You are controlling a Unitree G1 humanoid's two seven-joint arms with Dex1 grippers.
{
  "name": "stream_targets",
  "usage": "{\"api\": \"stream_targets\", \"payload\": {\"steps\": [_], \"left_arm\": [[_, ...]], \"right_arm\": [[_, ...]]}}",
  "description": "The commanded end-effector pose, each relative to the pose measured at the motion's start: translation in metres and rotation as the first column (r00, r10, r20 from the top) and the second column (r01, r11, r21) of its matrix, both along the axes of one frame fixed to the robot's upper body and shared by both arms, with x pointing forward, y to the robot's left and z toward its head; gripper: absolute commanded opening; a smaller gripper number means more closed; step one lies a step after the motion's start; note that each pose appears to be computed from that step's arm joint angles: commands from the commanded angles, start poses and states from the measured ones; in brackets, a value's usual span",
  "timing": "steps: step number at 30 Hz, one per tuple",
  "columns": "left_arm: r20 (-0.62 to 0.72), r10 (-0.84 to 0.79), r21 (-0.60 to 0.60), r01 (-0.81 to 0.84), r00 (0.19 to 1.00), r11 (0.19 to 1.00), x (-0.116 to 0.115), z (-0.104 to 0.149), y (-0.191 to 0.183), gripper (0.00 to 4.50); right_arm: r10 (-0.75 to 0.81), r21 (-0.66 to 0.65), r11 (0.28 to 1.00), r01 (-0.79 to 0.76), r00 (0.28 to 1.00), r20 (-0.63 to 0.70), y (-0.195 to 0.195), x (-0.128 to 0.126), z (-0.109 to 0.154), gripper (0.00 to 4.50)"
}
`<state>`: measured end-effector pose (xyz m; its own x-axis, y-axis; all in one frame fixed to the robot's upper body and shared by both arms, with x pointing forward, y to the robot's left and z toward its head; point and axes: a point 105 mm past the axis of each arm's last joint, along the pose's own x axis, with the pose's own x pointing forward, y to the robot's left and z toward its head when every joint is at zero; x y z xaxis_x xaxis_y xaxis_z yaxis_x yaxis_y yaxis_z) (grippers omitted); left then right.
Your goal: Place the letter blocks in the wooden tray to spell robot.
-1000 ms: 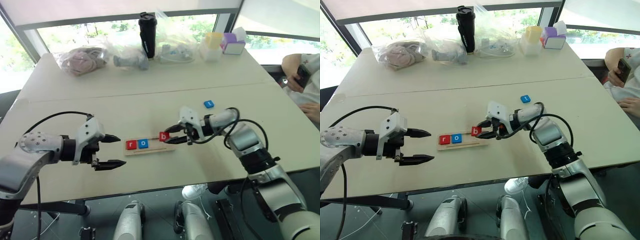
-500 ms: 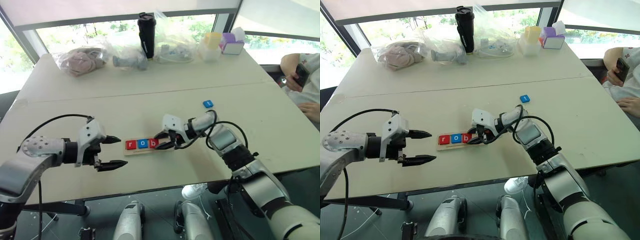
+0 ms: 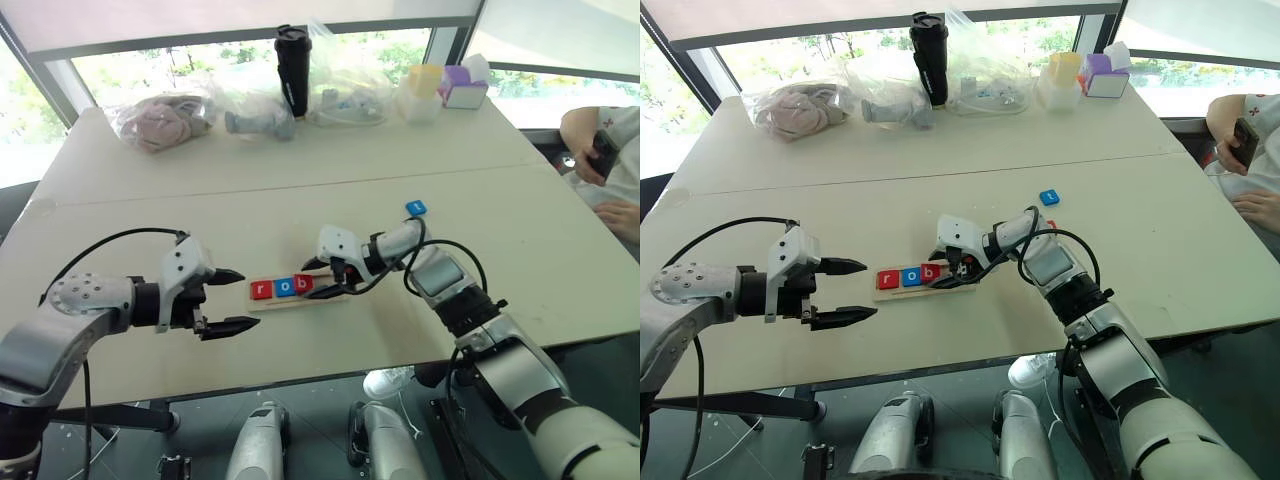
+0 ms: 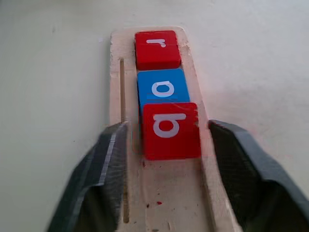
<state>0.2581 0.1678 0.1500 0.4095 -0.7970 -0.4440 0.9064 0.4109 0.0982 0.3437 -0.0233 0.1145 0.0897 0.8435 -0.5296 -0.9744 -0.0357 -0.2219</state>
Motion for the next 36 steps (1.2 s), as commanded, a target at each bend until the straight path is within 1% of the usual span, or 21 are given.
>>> {"api": "stream_targets", "payload": {"steps": [1, 4, 9, 11, 12, 15, 16, 18, 20, 21, 23, 25, 28, 29, 32, 36], "left_arm": [[0.040, -0.007, -0.009, 0.008, 0.999, 1.000, 0.000, 0.009, -0.003, 4.50], [0.040, -0.006, -0.009, 0.006, 0.999, 1.000, 0.000, 0.009, -0.003, 4.50], [0.041, -0.003, -0.010, 0.003, 0.999, 1.000, 0.000, 0.008, -0.003, 4.50], [0.043, -0.005, -0.012, 0.005, 0.999, 1.000, 0.000, 0.009, -0.003, 4.50], [0.044, -0.005, -0.013, 0.006, 0.999, 1.000, -0.001, 0.009, -0.003, 4.50], [0.052, -0.004, -0.018, 0.005, 0.999, 1.000, 0.000, 0.011, -0.003, 4.50], [0.056, -0.005, -0.032, 0.007, 0.998, 0.999, -0.001, 0.013, -0.004, 4.50], [0.060, -0.006, -0.060, 0.010, 0.998, 0.998, -0.002, 0.018, -0.006, 4.50], [0.061, -0.014, -0.096, 0.020, 0.998, 0.995, -0.003, 0.025, -0.010, 4.50], [0.059, -0.019, -0.105, 0.025, 0.998, 0.994, -0.004, 0.026, -0.011, 4.50], [0.055, -0.027, -0.103, 0.032, 0.998, 0.994, -0.004, 0.027, -0.012, 4.50], [0.053, -0.032, -0.099, 0.037, 0.998, 0.994, -0.002, 0.026, -0.013, 4.50], [0.047, -0.037, -0.091, 0.041, 0.998, 0.995, 0.001, 0.024, -0.014, 4.50], [0.045, -0.039, -0.088, 0.043, 0.998, 0.995, 0.001, 0.022, -0.014, 4.50], [0.044, -0.041, -0.084, 0.045, 0.998, 0.995, 0.003, 0.021, -0.015, 4.50], [0.043, -0.041, -0.079, 0.045, 0.998, 0.996, 0.003, 0.019, -0.016, 4.50]], "right_arm": [[0.018, 0.030, 0.999, -0.020, 0.999, 0.051, 0.005, 0.002, 0.016, 4.45], [0.010, 0.046, 0.999, -0.013, 0.998, 0.064, 0.005, 0.004, 0.021, 4.45], [-0.052, 0.114, 0.993, 0.039, 0.993, 0.107, -0.008, 0.012, 0.048, 4.45], [-0.128, 0.188, 0.977, 0.105, 0.984, 0.120, -0.021, 0.019, 0.066, 4.45], [-0.153, 0.211, 0.969, 0.125, 0.981, 0.120, -0.025, 0.020, 0.072, 4.45], [-0.332, 0.321, 0.905, 0.278, 0.935, 0.125, -0.055, 0.031, 0.093, 4.45], [-0.420, 0.359, 0.863, 0.356, 0.900, 0.117, -0.070, 0.036, 0.098, 4.45], [-0.538, 0.397, 0.790, 0.467, 0.838, 0.085, -0.090, 0.041, 0.101, 4.45], [-0.691, 0.429, 0.648, 0.629, 0.723, -0.016, -0.121, 0.043, 0.094, 4.45], [-0.742, 0.426, 0.588, 0.688, 0.668, -0.056, -0.132, 0.042, 0.089, 4.45], [-0.808, 0.398, 0.505, 0.766, 0.582, -0.095, -0.146, 0.040, 0.077, 4.45], [-0.876, 0.357, 0.401, 0.844, 0.467, -0.120, -0.160, 0.041, 0.060, 4.45], [-0.921, 0.323, 0.257, 0.911, 0.332, -0.203, -0.165, 0.042, 0.046, 4.45], [-0.927, 0.313, 0.225, 0.923, 0.301, -0.222, -0.164, 0.043, 0.043, 4.45], [-0.934, 0.288, 0.199, 0.937, 0.270, -0.233, -0.155, 0.043, 0.034, 4.45], [-0.956, 0.235, 0.126, 0.964, 0.181, -0.229, -0.157, 0.046, 0.016, 4.45]]}}
